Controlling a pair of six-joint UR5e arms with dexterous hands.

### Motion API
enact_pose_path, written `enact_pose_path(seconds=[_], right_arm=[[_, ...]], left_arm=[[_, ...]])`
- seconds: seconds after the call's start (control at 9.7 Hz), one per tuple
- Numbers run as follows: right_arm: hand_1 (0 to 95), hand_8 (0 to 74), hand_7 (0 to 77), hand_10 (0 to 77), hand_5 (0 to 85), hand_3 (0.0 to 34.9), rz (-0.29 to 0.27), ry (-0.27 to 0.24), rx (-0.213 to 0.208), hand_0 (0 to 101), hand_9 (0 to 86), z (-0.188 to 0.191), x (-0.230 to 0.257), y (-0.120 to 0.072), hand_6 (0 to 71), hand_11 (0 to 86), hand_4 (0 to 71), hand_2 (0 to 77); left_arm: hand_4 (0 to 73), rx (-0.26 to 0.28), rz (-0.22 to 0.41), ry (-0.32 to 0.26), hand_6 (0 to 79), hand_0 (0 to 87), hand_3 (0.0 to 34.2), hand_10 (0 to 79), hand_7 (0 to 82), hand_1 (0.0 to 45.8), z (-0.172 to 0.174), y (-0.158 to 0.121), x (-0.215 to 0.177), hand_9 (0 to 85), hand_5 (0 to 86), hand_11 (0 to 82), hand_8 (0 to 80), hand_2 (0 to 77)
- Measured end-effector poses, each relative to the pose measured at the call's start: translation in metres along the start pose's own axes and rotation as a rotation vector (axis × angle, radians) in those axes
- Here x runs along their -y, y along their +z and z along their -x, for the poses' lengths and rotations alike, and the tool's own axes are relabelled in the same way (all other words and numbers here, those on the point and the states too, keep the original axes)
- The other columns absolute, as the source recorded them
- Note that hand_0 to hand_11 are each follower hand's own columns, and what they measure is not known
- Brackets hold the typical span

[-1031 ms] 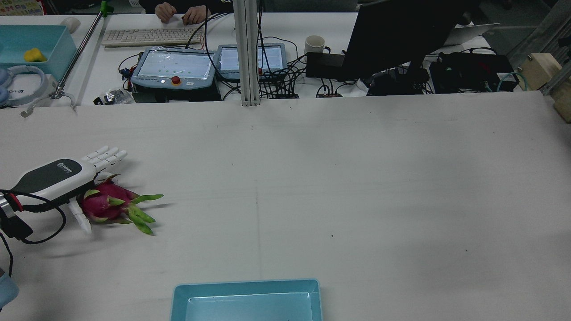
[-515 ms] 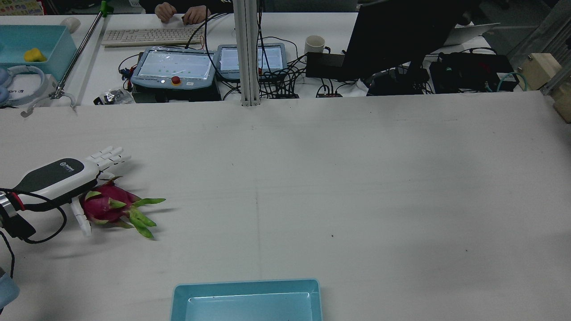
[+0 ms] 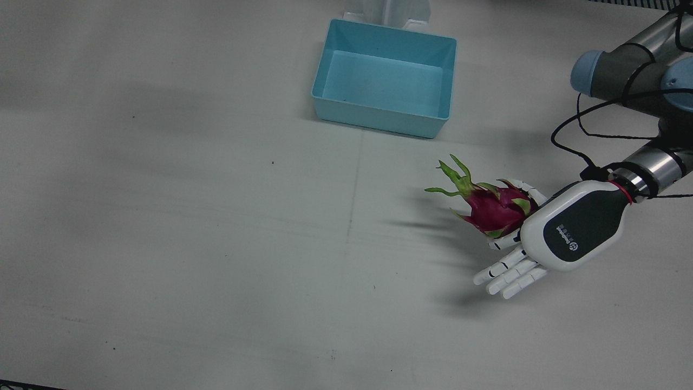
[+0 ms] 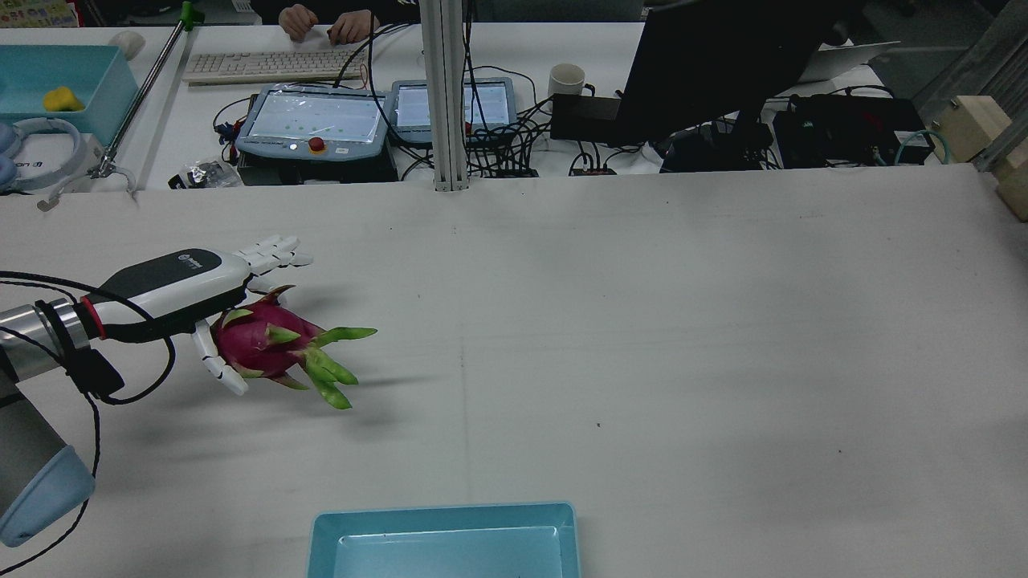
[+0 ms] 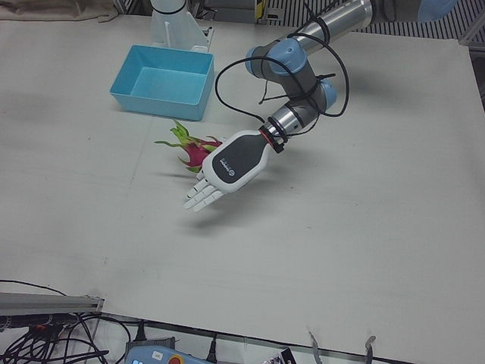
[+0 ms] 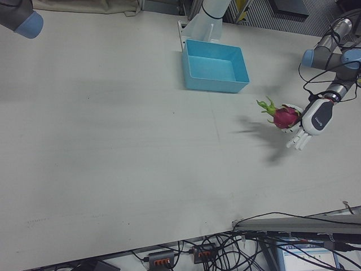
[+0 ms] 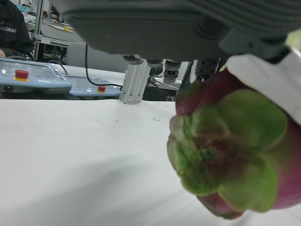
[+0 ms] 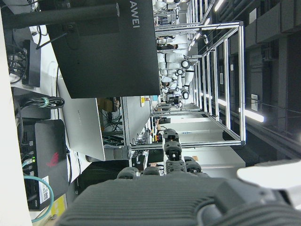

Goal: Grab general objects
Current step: 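Lift the dragon fruit and carry it over the light-blue tray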

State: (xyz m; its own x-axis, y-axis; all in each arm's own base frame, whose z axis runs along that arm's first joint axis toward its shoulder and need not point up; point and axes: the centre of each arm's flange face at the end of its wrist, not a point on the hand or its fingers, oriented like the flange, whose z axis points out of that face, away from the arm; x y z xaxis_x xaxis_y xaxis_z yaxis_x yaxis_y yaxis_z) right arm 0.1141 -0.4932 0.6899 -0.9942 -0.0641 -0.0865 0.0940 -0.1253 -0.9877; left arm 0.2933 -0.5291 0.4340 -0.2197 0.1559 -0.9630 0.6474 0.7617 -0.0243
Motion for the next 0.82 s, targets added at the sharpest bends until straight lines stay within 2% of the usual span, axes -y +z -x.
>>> enact_pose_path(seconds=[0.1,0.21,0.41,0.82], right_arm=[[5.4,0.0,0.0,0.0,0.5,0.0,0.000,0.000,0.000,0,0.5,0.000,0.000,0.000,0.0,0.5,0.0,1.6],[5.4,0.0,0.0,0.0,0.5,0.0,0.000,0.000,0.000,0,0.5,0.000,0.000,0.000,0.0,0.5,0.0,1.6],[5.4,0.0,0.0,0.0,0.5,0.0,0.000,0.000,0.000,0,0.5,0.000,0.000,0.000,0.0,0.5,0.0,1.6],[5.4,0.0,0.0,0.0,0.5,0.0,0.000,0.001,0.000,0,0.5,0.000,0.001,0.000,0.0,0.5,0.0,1.6]], left_arm=[[33.3,-0.007,0.049,-0.034,1.1,46.4,0.0,0.5,15.8,0.0,-0.031,0.013,-0.007,1.1,39.3,1.1,1.6,19.1],[33.3,-0.017,0.114,-0.079,4.9,46.3,0.0,0.5,17.4,0.0,-0.059,0.027,-0.018,1.1,39.3,1.1,1.1,22.4],[33.3,-0.007,0.242,-0.141,4.9,46.3,0.0,0.5,18.0,0.0,-0.110,0.056,-0.057,1.1,39.3,1.1,1.1,23.5],[33.8,0.007,0.455,-0.206,6.5,50.0,0.0,0.5,24.0,0.0,-0.183,0.082,-0.190,1.1,39.3,1.1,1.1,24.0]])
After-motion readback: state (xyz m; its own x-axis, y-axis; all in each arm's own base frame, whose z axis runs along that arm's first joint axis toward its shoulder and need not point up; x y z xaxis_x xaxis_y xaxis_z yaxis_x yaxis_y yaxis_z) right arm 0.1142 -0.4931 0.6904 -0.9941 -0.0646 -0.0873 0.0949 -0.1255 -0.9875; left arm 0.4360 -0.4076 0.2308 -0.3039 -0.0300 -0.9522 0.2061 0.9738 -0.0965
